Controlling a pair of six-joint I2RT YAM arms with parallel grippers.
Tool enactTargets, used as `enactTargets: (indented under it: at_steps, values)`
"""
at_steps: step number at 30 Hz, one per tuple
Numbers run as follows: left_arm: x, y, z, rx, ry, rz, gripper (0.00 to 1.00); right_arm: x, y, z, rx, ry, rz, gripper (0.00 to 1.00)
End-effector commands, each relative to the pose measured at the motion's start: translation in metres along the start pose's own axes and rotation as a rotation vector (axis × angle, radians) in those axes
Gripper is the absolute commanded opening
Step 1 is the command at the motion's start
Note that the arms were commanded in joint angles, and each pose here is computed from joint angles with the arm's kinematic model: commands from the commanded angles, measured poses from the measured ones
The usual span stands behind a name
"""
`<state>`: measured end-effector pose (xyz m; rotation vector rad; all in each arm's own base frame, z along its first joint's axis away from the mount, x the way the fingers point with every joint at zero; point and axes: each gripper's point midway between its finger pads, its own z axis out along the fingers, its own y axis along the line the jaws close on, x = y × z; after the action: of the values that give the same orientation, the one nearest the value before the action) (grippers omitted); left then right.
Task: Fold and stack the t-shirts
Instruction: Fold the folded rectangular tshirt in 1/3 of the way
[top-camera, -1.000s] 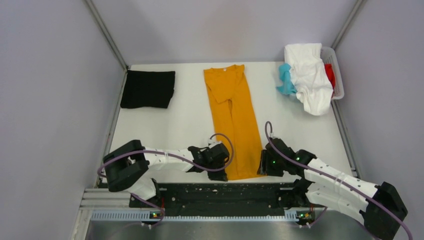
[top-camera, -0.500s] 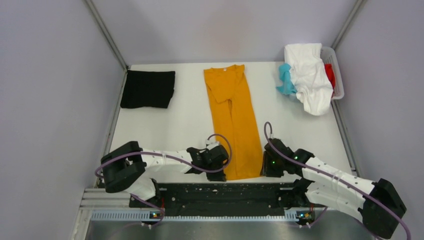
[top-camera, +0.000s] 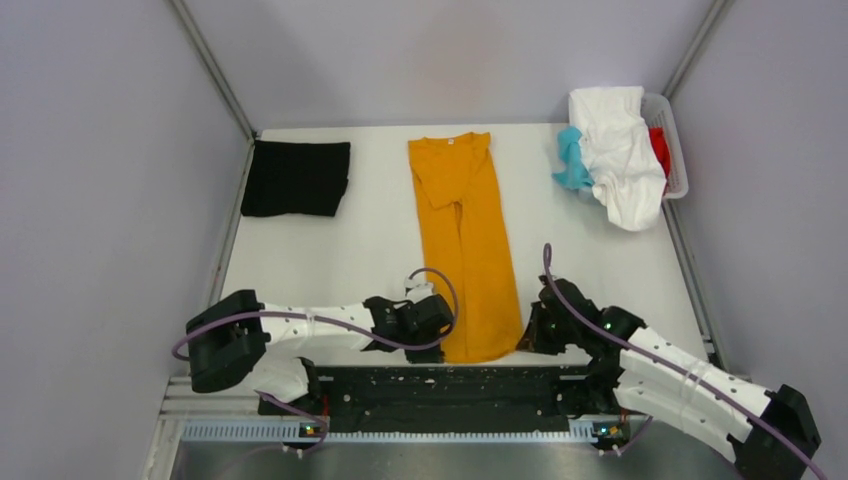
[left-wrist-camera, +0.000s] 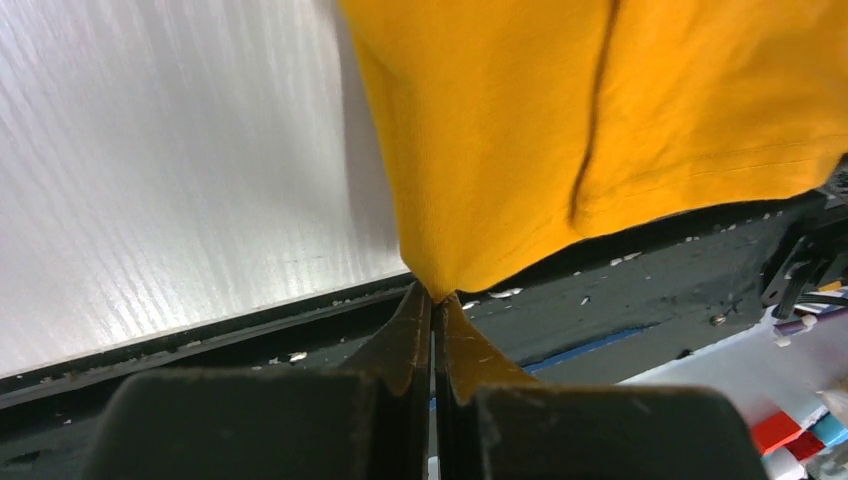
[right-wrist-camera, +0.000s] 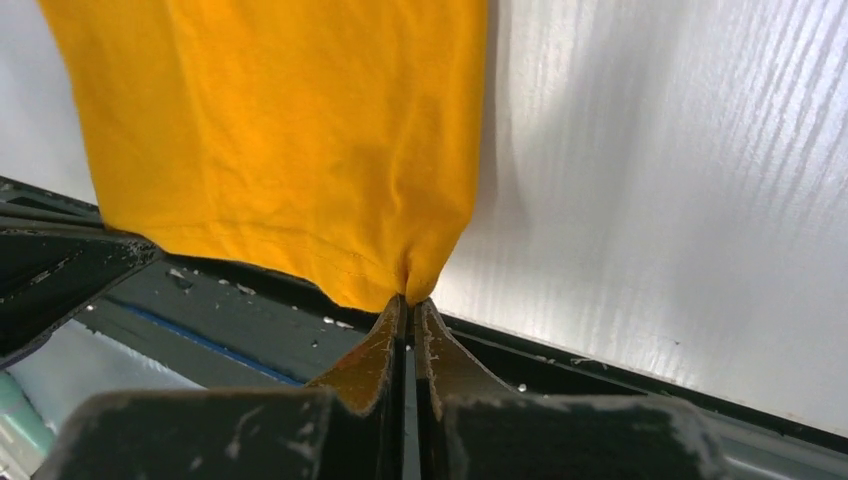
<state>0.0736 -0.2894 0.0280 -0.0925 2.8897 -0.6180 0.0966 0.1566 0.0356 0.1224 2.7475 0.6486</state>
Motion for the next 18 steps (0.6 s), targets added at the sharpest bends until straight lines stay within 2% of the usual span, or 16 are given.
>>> enactTargets:
  at_steps: [1,7,12,18]
  values:
    - [-0.039,-0.03,-0.015,0.035,-0.109,0.069,0.0,-0.04,0.042,-0.012,-0.102,-0.123,-0.032,0.0]
    - [-0.109,-0.035,-0.026,0.007,-0.211,0.048,0.0,-0.126,0.073,-0.024,-0.016,-0.372,-0.119,0.0]
    - [-0.182,-0.036,-0.035,0.025,-0.313,0.004,0.0,-0.186,0.09,-0.014,-0.022,-0.458,-0.094,0.0]
    - [-0.25,-0.037,-0.035,0.002,-0.34,-0.003,0.0,-0.252,0.1,-0.002,-0.054,-0.527,-0.067,0.0]
